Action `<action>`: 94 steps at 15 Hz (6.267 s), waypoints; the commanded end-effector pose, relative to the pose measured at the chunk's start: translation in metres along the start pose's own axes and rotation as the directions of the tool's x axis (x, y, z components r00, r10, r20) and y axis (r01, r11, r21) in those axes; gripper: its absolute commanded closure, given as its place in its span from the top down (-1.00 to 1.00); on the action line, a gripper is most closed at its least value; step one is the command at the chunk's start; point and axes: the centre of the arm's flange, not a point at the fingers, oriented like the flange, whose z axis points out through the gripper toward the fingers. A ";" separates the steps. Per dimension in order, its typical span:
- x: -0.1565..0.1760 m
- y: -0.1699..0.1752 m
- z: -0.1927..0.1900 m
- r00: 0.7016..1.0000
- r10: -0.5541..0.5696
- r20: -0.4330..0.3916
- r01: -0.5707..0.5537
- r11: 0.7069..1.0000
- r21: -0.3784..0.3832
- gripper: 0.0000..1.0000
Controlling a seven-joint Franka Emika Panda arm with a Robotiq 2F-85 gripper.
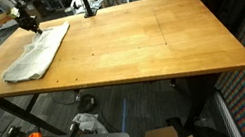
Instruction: Fold the white towel in half from right to left
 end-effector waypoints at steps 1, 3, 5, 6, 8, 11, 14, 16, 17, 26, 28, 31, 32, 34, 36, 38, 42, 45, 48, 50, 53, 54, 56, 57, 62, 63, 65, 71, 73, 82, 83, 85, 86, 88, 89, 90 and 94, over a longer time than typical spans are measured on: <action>0.035 -0.002 -0.013 0.998 0.065 -0.016 -0.065 0.997 0.032 -1.00; 0.041 -0.003 -0.018 0.995 0.102 -0.011 -0.101 0.993 0.065 -0.99; 0.044 -0.005 -0.023 0.991 0.136 -0.001 -0.136 0.986 0.098 -0.98; 0.046 -0.006 -0.023 0.989 0.148 0.002 -0.148 0.983 0.106 -0.68; 0.049 -0.007 -0.025 0.983 0.182 0.010 -0.182 0.976 0.122 -0.25; 0.053 -0.002 -0.028 0.975 0.223 0.016 -0.223 0.962 0.157 0.20; 0.057 0.015 -0.027 0.965 0.260 -0.029 -0.254 0.958 0.135 0.65; 0.060 0.035 -0.024 0.965 0.260 -0.015 -0.257 0.959 0.120 0.95; 0.061 0.046 -0.021 0.965 0.264 -0.002 -0.262 0.958 0.118 1.00; 0.006 0.127 -0.006 0.983 -0.036 0.180 -0.017 0.957 0.288 0.50; -0.007 0.139 -0.008 0.982 -0.080 0.171 0.025 0.952 0.304 0.32; -0.029 0.160 -0.015 0.978 -0.118 0.174 0.062 0.952 0.300 -0.16; -0.036 0.165 -0.016 0.976 -0.128 0.176 0.071 0.952 0.296 -0.34; -0.052 0.174 -0.019 0.961 -0.171 0.218 0.099 0.947 0.305 -0.61; -0.066 0.173 -0.020 0.950 -0.198 0.242 0.110 0.937 0.332 -0.86; -0.080 0.168 -0.016 0.944 -0.214 0.249 0.114 0.925 0.363 -0.94; -0.107 0.162 -0.003 0.934 -0.251 0.253 0.145 0.915 0.375 -0.87; -0.119 0.163 0.013 0.936 -0.266 0.231 0.173 0.918 0.358 -0.83; -0.128 0.166 0.023 0.942 -0.270 0.197 0.194 0.921 0.338 -0.88; -0.127 0.168 0.023 0.950 -0.262 0.171 0.195 0.924 0.330 -0.85; -0.125 0.173 0.022 0.961 -0.235 0.143 0.180 0.930 0.320 -0.86; -0.123 0.176 0.022 0.965 -0.227 0.134 0.176 0.933 0.314 -0.86; -0.121 0.180 0.022 0.970 -0.211 0.124 0.166 0.938 0.303 -0.87; -0.119 0.182 0.023 0.971 -0.205 0.120 0.161 0.940 0.301 -0.86; -0.116 0.191 0.024 0.975 -0.186 0.118 0.145 0.945 0.292 -0.86; -0.116 0.192 0.024 0.976 -0.185 0.117 0.145 0.946 0.291 -0.85; -0.116 0.196 0.019 0.976 -0.182 0.120 0.139 0.944 0.299 -0.49; -0.136 0.223 -0.023 0.985 -0.135 0.111 0.092 0.940 0.330 0.38; -0.151 0.236 -0.035 0.988 -0.119 0.096 0.083 0.944 0.318 0.69; -0.190 0.273 -0.087 0.997 0.027 0.066 -0.044 0.961 0.272 1.00; -0.176 0.271 -0.067 0.997 -0.011 0.080 -0.012 0.959 0.285 0.98; -0.180 0.274 -0.076 0.997 0.006 0.073 -0.027 0.960 0.280 0.99; -0.181 0.274 -0.077 0.997 0.010 0.073 -0.030 0.960 0.280 0.99; -0.182 0.274 -0.076 0.997 0.012 0.076 -0.033 0.960 0.279 0.99; -0.183 0.274 -0.076 0.997 0.013 0.077 -0.034 0.960 0.279 0.99; -0.183 0.274 -0.076 0.997 0.013 0.078 -0.035 0.960 0.279 0.99; -0.183 0.274 -0.076 0.997 0.015 0.079 -0.036 0.960 0.279 0.99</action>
